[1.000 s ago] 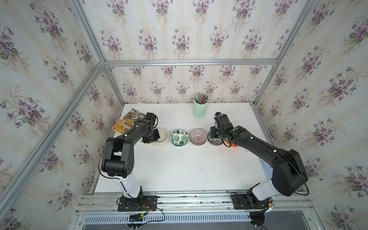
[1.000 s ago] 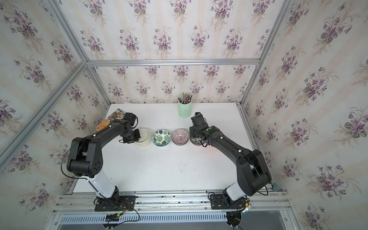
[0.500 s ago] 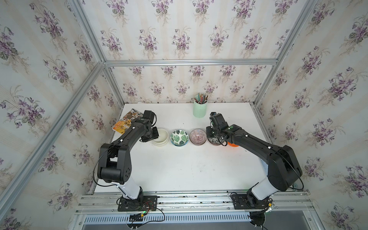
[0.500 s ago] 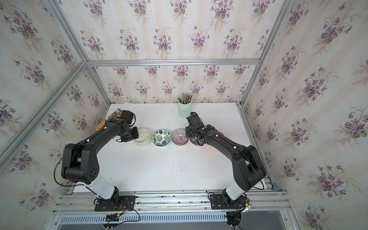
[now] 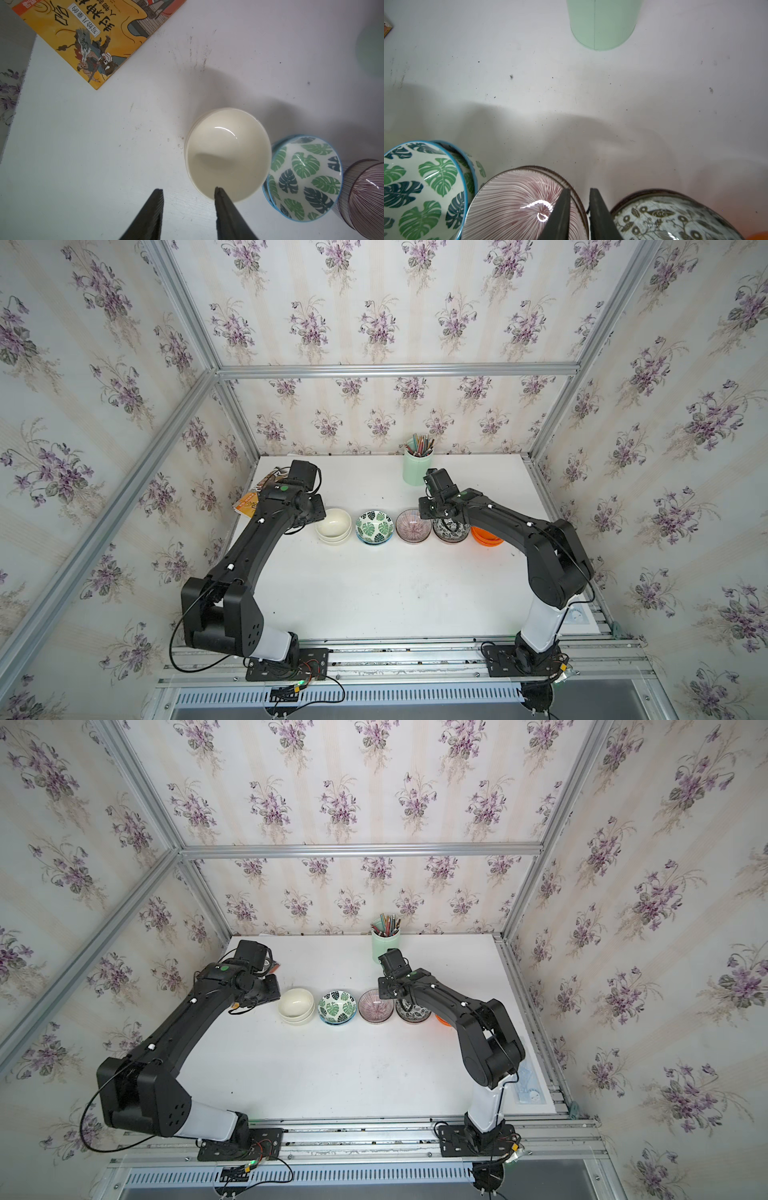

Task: Stack the bowls
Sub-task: Adjust the bowl on the bowl.

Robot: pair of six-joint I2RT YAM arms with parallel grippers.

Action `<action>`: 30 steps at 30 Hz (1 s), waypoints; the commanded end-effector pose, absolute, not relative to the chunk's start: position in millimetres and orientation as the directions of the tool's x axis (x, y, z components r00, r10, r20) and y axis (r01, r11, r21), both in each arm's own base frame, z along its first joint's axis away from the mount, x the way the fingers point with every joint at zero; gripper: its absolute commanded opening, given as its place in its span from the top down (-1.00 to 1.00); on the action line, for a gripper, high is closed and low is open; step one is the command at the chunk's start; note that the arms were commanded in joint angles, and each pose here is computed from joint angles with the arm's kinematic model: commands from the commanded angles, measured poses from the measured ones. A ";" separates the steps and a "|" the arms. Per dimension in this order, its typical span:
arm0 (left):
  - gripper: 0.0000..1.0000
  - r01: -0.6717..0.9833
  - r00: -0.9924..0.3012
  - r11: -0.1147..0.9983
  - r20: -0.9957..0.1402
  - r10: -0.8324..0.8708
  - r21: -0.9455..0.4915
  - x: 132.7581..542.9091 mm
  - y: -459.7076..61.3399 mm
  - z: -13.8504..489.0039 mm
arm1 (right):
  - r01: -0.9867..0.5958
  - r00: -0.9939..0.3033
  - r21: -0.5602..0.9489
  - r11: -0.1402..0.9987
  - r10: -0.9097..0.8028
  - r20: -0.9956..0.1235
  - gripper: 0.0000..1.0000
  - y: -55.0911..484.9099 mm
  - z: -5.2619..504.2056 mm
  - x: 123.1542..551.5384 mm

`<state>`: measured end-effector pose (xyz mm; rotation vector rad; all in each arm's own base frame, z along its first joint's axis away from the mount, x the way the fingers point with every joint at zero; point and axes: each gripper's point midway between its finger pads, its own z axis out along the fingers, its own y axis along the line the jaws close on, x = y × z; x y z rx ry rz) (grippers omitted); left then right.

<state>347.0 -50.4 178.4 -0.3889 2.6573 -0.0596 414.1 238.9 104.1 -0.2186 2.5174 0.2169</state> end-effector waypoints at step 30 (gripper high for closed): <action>0.11 -0.043 -0.880 0.996 -0.469 -0.076 -0.081 361.1 -130.9 196.1 | -0.004 -0.820 0.126 0.992 0.069 -0.568 0.56 138.6 109.9 416.3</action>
